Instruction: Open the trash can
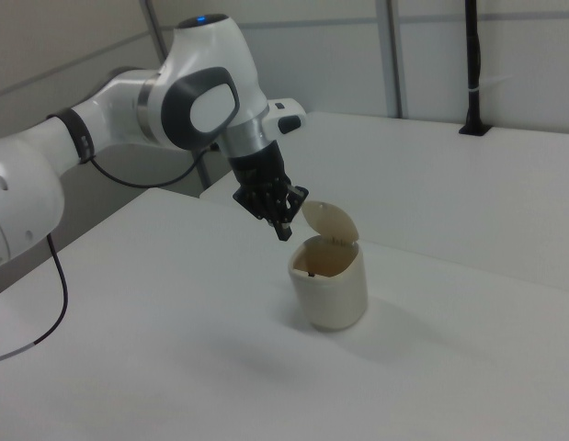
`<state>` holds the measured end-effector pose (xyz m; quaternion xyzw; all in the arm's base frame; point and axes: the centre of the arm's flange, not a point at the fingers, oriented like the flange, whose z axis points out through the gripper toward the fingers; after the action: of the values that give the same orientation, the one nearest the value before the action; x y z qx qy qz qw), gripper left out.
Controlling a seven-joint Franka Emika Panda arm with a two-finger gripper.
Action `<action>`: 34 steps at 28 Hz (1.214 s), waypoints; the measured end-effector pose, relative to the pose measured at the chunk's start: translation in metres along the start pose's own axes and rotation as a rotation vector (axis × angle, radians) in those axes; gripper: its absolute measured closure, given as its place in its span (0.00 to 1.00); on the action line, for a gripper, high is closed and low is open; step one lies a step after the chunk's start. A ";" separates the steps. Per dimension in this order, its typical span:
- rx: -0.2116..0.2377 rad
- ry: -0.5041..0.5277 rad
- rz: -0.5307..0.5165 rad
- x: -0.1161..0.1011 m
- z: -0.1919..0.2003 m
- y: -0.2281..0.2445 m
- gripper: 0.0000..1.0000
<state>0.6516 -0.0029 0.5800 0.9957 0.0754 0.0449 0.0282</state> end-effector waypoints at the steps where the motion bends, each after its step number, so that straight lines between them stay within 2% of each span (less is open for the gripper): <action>1: 0.000 -0.008 0.003 -0.003 -0.004 0.002 0.99; 5: 0.001 -0.037 0.014 -0.017 -0.018 0.011 0.90; 7: 0.003 -0.049 0.019 -0.023 -0.024 0.014 0.83; 8: 0.004 -0.058 0.023 -0.027 -0.027 0.016 0.74; 9: 0.005 -0.063 0.026 -0.029 -0.029 0.017 0.74; 12: 0.005 -0.070 0.033 -0.034 -0.035 0.021 0.61; 19: 0.004 -0.066 0.035 -0.037 -0.039 0.023 0.37; 20: 0.004 -0.066 0.035 -0.037 -0.039 0.023 0.30; 24: 0.004 -0.066 0.035 -0.037 -0.039 0.023 0.18; 27: 0.004 -0.064 0.035 -0.038 -0.041 0.023 0.03; 34: 0.003 -0.057 0.034 -0.039 -0.045 0.023 0.00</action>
<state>0.6122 -0.0298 0.6230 0.9978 0.0578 0.0166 0.0282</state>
